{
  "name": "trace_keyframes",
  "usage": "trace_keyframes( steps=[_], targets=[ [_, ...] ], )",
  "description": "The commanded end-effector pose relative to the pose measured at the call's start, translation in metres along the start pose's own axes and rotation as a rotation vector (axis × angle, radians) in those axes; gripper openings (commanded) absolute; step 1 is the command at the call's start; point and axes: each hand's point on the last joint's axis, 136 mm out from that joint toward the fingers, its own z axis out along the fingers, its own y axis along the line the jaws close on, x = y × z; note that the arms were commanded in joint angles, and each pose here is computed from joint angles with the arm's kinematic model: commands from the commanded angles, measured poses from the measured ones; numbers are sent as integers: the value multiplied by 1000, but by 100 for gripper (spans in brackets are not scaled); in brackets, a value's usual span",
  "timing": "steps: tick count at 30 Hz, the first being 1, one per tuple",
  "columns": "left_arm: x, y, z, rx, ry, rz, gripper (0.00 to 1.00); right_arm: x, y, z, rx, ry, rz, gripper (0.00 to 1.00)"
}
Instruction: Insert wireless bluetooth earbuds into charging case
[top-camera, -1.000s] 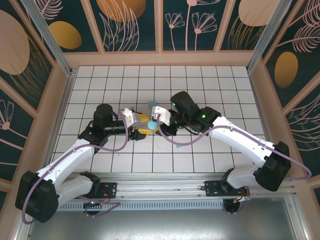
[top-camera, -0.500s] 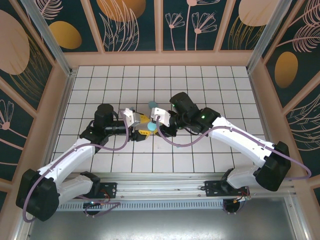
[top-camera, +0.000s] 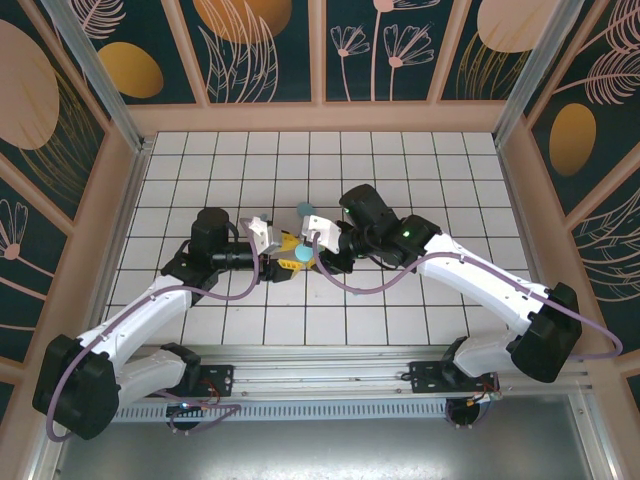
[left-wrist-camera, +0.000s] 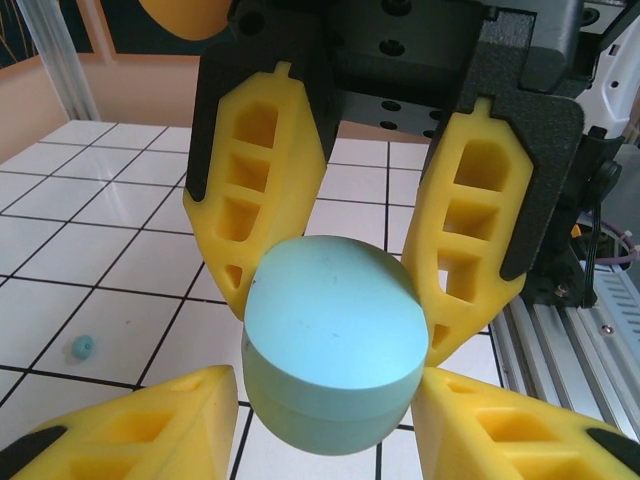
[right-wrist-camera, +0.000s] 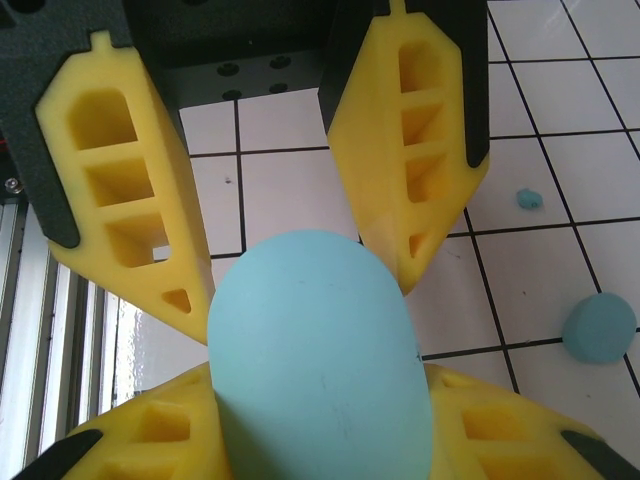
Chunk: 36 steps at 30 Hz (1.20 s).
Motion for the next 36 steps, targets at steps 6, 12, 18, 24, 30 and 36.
trace_keyframes(
  steps=[6, 12, 18, 24, 30, 36],
  targets=[
    [-8, -1, 2, 24, -14, 33, 48, -15, 8, -7, -27, -56, -39, 25],
    [-8, -2, 1, 27, -16, 35, 45, -15, 8, -6, -31, -51, -40, 25],
    [-9, -2, 1, 26, -19, 37, 29, -14, 7, -3, -36, -49, -33, 26],
    [-11, -3, 0, 16, -24, 45, 24, -19, 1, -7, 9, -80, -27, 38],
    [-10, -5, -4, -6, -24, 39, 19, -23, -5, -18, 70, -135, 10, 61],
    [-11, -5, -7, -27, -45, 38, 16, -26, -7, -31, 108, -192, 51, 63]
  ],
)
